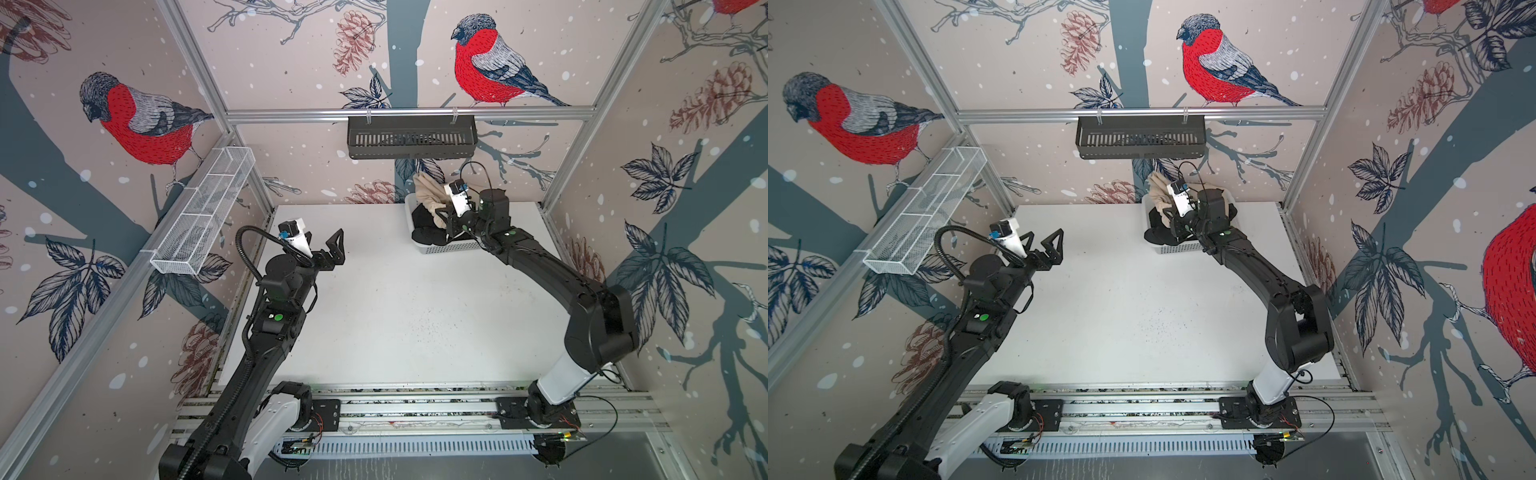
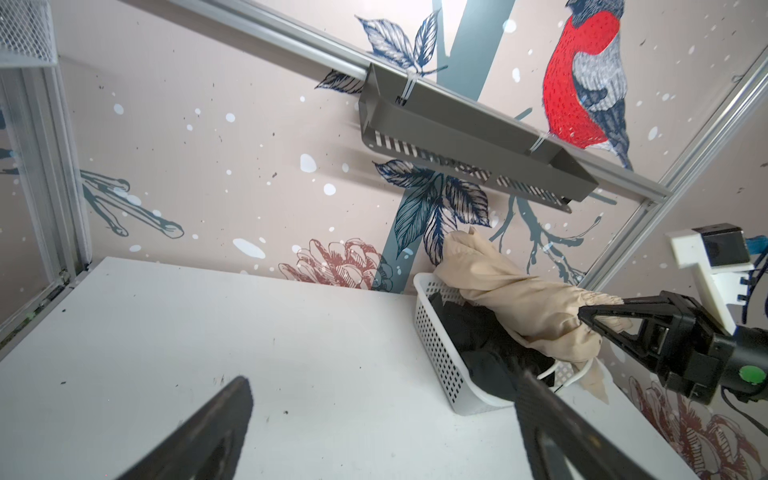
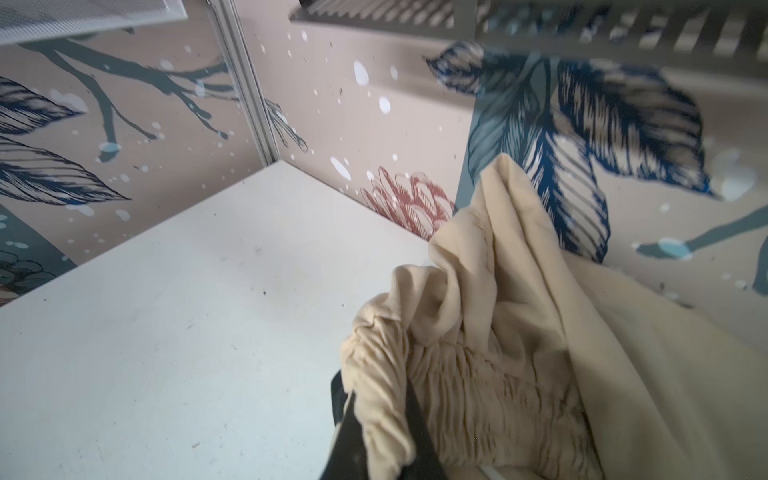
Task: Fold and stack the shorts
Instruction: 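Reach the right gripper into the basket and grasp the beige shorts, then lift the beige shorts out with the right gripper and drop them on the table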
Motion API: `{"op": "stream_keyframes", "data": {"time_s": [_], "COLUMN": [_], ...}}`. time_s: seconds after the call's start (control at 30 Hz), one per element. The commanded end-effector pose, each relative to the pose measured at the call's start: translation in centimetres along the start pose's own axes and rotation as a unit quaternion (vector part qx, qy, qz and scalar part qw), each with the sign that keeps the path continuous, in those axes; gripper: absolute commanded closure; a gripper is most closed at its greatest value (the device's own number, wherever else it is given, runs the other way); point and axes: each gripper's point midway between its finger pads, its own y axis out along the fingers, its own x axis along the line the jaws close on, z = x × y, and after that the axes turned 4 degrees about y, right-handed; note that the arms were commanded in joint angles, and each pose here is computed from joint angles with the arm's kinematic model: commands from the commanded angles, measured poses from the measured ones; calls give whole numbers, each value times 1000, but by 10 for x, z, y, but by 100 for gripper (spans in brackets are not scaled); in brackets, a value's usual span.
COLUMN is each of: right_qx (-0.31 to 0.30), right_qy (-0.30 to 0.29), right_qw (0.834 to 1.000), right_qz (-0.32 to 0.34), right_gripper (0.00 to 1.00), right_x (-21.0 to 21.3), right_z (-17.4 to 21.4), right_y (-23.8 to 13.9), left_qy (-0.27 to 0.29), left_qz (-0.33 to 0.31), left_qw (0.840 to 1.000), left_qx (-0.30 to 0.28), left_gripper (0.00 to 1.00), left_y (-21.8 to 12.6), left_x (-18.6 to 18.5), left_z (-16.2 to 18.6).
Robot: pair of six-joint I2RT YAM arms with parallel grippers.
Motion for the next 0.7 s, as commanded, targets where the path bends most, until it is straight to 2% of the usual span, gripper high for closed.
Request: {"op": "stream_keyframes", "data": {"time_s": [0.0, 0.23, 0.37, 0.5, 0.67], "right_qx": [-72, -128, -135, -105, -15], "right_qy": [-32, -103, -125, -122, -82], "right_qw": [995, 979, 969, 969, 983], "right_qz": [-54, -122, -168, -188, -166], "right_gripper": [96, 97, 96, 96, 96], "right_x": [33, 118, 168, 192, 180], "right_z": [-58, -120, -124, -93, -15], "right_y": [-21, -59, -71, -57, -7], "left_qy": [-11, -8, -7, -57, -91], "left_qz": [7, -24, -33, -69, -20], "left_qw": [1000, 1000, 999, 996, 995], "left_qx": [-18, -16, -10, -17, -44], "left_gripper": [2, 2, 2, 2, 2], "left_y": [-10, -12, -10, -11, -15], "left_x": [-5, 4, 6, 22, 14], "left_z": [-14, -17, -19, -21, -26]}}
